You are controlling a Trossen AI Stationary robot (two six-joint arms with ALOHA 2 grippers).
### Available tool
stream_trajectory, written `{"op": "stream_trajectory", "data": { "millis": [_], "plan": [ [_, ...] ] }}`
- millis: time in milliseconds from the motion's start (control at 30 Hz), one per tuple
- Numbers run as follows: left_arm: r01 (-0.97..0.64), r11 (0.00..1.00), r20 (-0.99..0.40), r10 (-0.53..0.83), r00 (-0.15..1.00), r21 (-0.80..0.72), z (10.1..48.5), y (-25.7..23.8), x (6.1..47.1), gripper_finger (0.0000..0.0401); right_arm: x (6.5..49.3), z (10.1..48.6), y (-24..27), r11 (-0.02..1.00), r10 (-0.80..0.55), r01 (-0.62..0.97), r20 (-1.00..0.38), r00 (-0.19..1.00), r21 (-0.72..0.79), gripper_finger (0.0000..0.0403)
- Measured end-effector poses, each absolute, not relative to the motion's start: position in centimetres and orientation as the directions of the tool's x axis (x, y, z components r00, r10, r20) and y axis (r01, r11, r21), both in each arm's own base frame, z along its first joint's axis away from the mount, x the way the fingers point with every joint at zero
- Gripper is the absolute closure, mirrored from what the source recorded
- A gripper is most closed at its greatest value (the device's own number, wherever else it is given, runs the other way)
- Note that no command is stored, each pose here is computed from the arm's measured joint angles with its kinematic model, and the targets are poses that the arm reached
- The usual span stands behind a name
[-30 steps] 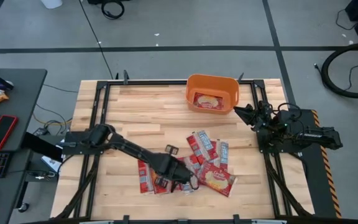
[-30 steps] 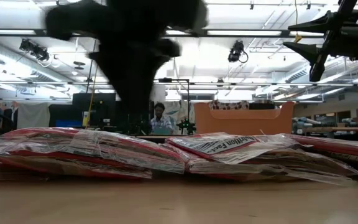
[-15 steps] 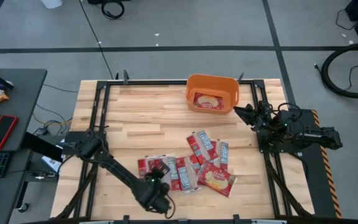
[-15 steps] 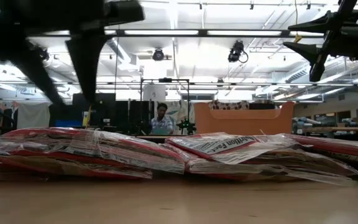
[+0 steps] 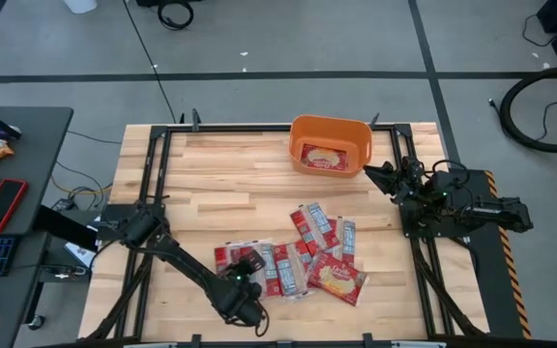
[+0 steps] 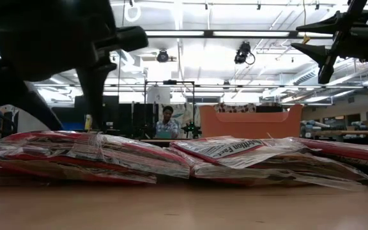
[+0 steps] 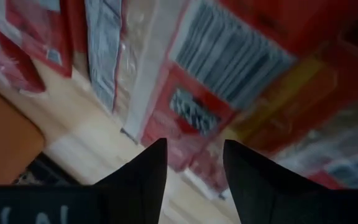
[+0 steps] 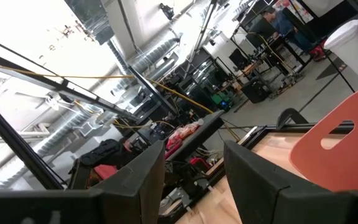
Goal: Sort popcorn bags into baskets
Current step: Put the red popcorn bag into the orange bin
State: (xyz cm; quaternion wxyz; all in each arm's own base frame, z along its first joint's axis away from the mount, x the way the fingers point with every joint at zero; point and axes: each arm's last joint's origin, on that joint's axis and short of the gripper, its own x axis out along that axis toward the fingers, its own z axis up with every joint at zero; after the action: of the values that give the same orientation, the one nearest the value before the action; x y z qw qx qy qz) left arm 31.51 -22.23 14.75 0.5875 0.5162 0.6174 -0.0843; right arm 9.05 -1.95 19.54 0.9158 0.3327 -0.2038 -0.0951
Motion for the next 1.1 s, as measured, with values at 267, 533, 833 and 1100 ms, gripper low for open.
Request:
{"op": "stream_trajectory", "data": {
  "millis": [267, 533, 833, 1100],
  "plan": [
    [0.762, 0.452, -0.858, 0.442, 0.260, 0.463, 14.5, -23.0, 32.2, 0.0258, 9.1, 19.5, -1.9, 0.761, -0.310, 0.038, 0.310, 0.899, 0.648, 0.0233],
    [0.637, 0.591, -0.861, 0.435, 0.265, 0.495, 14.5, -22.9, 32.4, 0.0378, 9.0, 19.5, -1.9, 0.761, -0.309, 0.038, 0.310, 0.899, 0.648, 0.0233],
    [0.555, 0.680, -0.865, 0.473, 0.168, 0.480, 18.9, -20.9, 33.5, 0.0396, 9.0, 19.5, -1.9, 0.761, -0.309, 0.038, 0.310, 0.899, 0.648, 0.0233],
    [0.286, 0.829, -0.874, 0.428, 0.228, 0.480, 25.9, -16.4, 33.5, 0.0399, 9.0, 19.5, -1.9, 0.761, -0.309, 0.038, 0.310, 0.899, 0.648, 0.0233]
  ]
}}
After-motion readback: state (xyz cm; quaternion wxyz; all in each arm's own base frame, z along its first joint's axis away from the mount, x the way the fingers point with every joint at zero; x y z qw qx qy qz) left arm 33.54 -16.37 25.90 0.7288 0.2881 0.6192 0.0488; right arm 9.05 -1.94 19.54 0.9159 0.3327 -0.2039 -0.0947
